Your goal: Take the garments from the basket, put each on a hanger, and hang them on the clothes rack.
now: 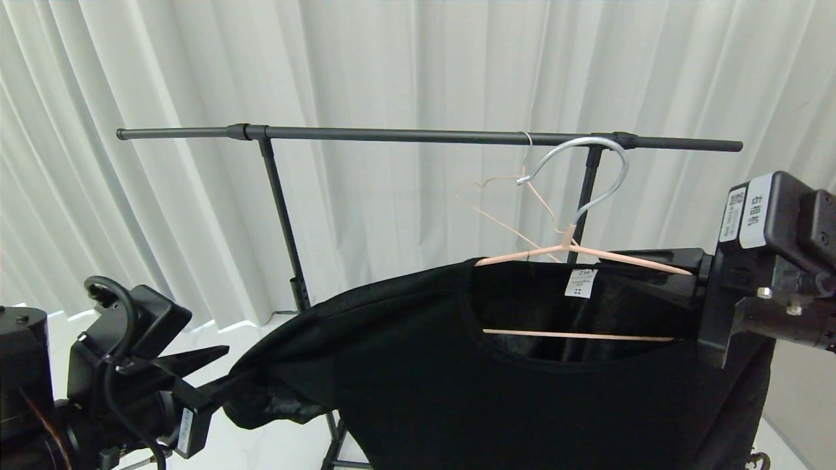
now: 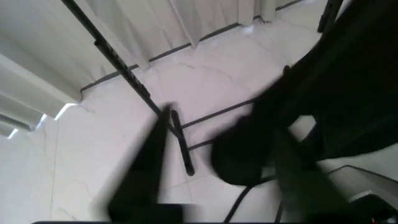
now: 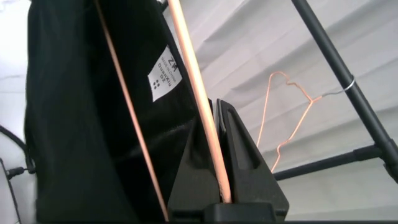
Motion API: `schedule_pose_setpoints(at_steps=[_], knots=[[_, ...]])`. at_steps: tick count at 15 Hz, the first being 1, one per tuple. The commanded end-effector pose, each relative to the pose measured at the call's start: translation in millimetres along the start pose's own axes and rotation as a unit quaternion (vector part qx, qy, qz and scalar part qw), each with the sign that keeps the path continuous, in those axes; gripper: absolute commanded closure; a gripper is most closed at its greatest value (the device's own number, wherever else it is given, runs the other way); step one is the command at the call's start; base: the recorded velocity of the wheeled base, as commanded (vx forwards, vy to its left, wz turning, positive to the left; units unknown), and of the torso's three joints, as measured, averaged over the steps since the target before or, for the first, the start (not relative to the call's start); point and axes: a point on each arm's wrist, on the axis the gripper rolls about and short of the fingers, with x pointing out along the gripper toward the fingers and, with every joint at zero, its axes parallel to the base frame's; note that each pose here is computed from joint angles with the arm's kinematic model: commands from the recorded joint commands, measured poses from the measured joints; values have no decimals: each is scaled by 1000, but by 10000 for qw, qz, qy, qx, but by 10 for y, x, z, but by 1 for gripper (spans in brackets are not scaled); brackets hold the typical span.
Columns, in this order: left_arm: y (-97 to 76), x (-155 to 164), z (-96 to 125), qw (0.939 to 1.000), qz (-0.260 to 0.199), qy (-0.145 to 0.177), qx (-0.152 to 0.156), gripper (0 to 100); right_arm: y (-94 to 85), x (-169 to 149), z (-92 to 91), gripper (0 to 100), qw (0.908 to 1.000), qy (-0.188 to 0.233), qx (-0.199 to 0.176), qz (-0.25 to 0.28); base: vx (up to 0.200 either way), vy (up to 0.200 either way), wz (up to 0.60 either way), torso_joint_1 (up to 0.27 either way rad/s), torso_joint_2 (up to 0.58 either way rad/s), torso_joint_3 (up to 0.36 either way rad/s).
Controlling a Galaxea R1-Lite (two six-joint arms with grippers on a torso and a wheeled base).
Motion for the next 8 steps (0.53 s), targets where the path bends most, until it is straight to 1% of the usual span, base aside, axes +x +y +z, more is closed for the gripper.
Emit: schedule_pose_setpoints(at_steps=[1, 2, 3, 4, 5, 6, 7, 8], knots=[[3, -17, 30, 10000, 14, -83, 4, 0, -7, -12, 1, 100, 10000, -6, 45, -23, 0, 0, 0, 0, 0, 0], [28, -26, 66, 9998, 86, -160, -66, 0, -24, -24, -5, 100, 9998, 21, 173, -98, 0, 0, 0, 0, 0, 0], [63, -50, 95, 9992, 192, -239, -238, 0, -40, -36, -16, 100, 9995, 61, 264, -181, 0, 0, 0, 0, 0, 0], [115, -85, 125, 9976, 356, -333, -494, 0, -52, -48, -37, 100, 9989, 96, 382, -248, 0, 0, 0, 0, 0, 0], [164, -110, 119, 9958, 530, -349, -661, 0, -69, -66, -88, 100, 9980, 230, 443, -375, 0, 0, 0, 0, 0, 0], [188, -155, 115, 9946, 648, -412, -697, 0, -72, -73, -144, 100, 9968, 399, 489, -495, 0, 0, 0, 0, 0, 0], [199, -229, 123, 9931, 760, -536, -709, 0, -44, -65, -207, 100, 9933, 647, 700, -656, 0, 0, 0, 0, 0, 0], [218, -265, 135, 9911, 950, -585, -724, 0, -30, -47, -234, 100, 9876, 844, 1000, -861, 0, 0, 0, 0, 0, 0]])
